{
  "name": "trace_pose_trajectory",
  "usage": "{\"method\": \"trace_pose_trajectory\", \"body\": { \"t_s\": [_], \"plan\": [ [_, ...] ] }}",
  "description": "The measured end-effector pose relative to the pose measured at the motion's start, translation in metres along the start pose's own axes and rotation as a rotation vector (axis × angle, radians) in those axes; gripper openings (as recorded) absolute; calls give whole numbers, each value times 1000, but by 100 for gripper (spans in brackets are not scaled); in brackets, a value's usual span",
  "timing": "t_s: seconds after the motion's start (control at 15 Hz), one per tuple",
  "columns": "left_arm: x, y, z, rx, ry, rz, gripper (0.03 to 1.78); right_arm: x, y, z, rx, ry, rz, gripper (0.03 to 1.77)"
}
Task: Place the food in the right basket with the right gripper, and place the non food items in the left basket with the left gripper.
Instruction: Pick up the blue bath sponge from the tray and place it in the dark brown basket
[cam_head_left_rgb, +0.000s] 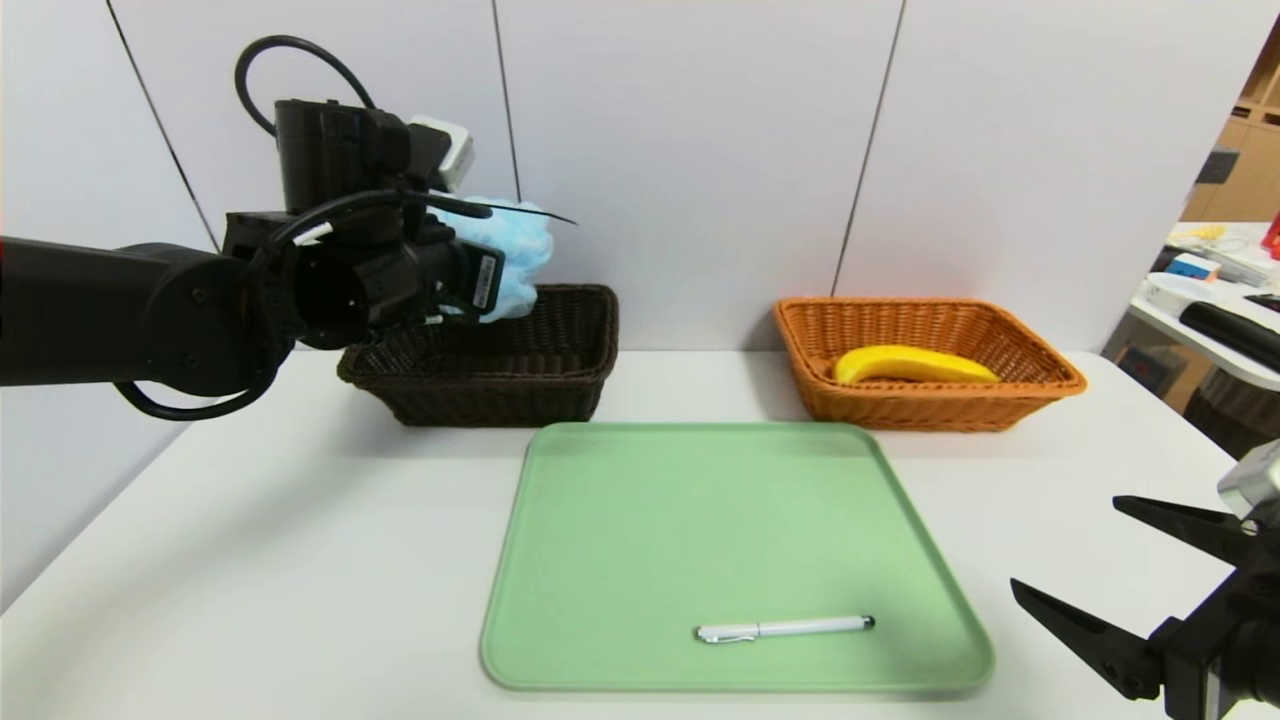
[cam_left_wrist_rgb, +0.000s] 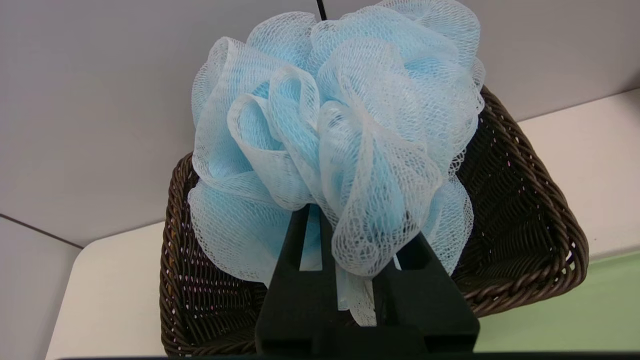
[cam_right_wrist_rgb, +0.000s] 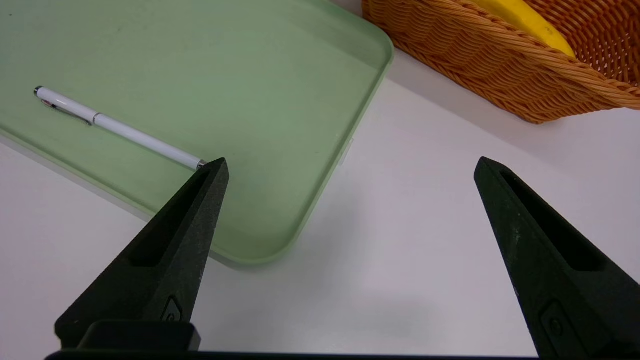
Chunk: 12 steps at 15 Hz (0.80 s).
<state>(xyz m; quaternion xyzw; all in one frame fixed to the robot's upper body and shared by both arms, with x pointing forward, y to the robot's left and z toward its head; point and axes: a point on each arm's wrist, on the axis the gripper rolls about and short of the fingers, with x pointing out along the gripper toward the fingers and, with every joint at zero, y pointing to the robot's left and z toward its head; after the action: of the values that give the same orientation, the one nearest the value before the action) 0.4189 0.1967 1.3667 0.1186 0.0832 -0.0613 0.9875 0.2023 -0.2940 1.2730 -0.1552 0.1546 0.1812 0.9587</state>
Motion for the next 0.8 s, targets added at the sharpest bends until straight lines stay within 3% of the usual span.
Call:
{"method": "trace_pose_trajectory", "body": {
  "t_s": [0.4, 0.8],
  "plan": [
    [6, 5, -9, 9, 54, 22, 24, -4, 0, -1, -5, -13, -3, 169],
    [31, 9, -36, 5, 139, 47, 24, -4, 0, 0, -13, -17, -3, 169]
  ]
}}
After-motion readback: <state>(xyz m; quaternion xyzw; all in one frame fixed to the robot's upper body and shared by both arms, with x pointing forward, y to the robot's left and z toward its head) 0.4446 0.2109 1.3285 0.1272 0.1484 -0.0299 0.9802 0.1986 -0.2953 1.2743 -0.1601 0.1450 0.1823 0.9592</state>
